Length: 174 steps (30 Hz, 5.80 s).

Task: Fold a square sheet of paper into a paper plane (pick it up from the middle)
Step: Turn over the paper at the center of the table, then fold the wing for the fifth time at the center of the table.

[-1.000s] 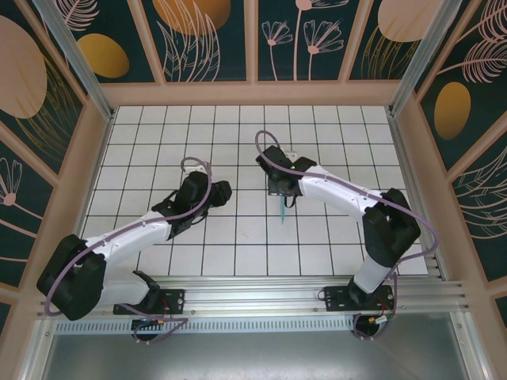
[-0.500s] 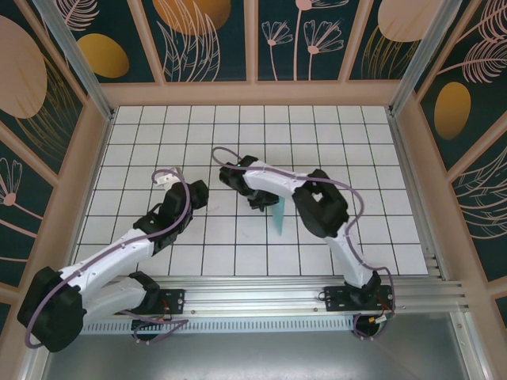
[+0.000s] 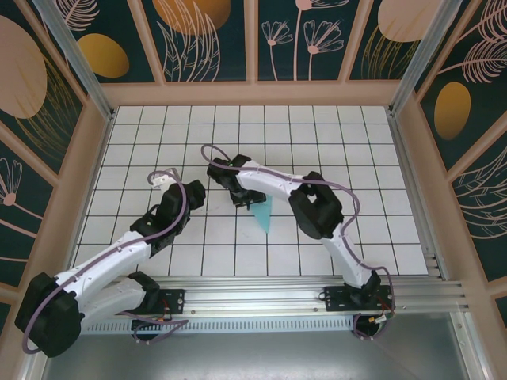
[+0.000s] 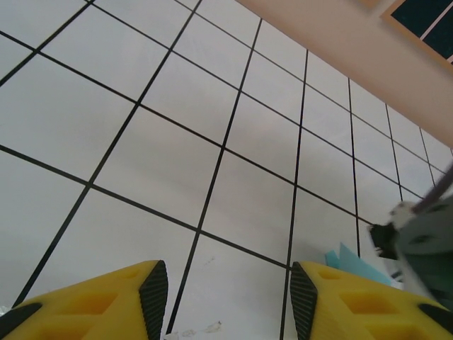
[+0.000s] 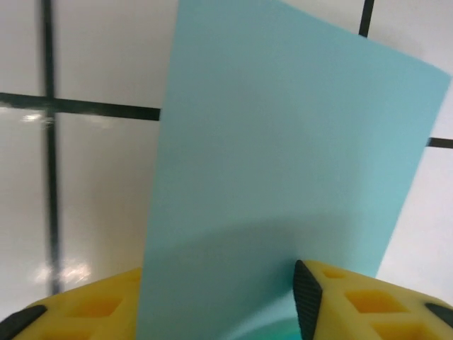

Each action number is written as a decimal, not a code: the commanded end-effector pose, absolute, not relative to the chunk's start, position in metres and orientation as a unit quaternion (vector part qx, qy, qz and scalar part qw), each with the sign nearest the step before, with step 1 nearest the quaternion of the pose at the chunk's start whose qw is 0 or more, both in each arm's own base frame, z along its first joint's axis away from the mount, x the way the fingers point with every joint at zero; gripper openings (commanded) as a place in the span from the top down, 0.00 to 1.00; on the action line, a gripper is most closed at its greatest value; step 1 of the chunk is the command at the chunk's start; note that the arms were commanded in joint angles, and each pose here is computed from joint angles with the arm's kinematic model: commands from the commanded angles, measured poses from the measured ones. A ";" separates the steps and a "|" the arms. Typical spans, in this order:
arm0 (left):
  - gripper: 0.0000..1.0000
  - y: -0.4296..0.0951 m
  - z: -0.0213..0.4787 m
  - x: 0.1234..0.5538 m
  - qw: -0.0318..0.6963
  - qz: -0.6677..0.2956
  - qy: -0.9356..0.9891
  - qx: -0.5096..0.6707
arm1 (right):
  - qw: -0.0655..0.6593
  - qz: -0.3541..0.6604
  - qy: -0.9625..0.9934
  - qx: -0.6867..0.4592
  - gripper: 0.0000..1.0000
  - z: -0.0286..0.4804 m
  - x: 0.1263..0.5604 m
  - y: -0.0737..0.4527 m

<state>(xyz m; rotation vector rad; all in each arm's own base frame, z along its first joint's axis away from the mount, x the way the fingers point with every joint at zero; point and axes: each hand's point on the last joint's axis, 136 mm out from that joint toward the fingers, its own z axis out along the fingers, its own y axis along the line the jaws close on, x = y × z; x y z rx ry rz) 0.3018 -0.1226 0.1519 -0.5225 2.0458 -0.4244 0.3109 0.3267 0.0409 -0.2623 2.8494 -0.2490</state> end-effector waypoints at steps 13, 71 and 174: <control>0.25 -0.150 0.142 0.312 0.450 -0.199 0.856 -0.158 | 0.401 0.256 0.879 -0.028 0.34 0.194 0.304 0.285; 0.13 -0.281 0.088 0.314 0.241 -0.422 0.872 -0.063 | 0.126 0.388 0.913 0.001 0.76 0.006 0.261 0.259; 0.77 -0.294 0.060 0.323 0.172 -0.433 0.874 -0.140 | 0.494 -0.061 0.813 -0.302 0.97 0.034 0.253 0.294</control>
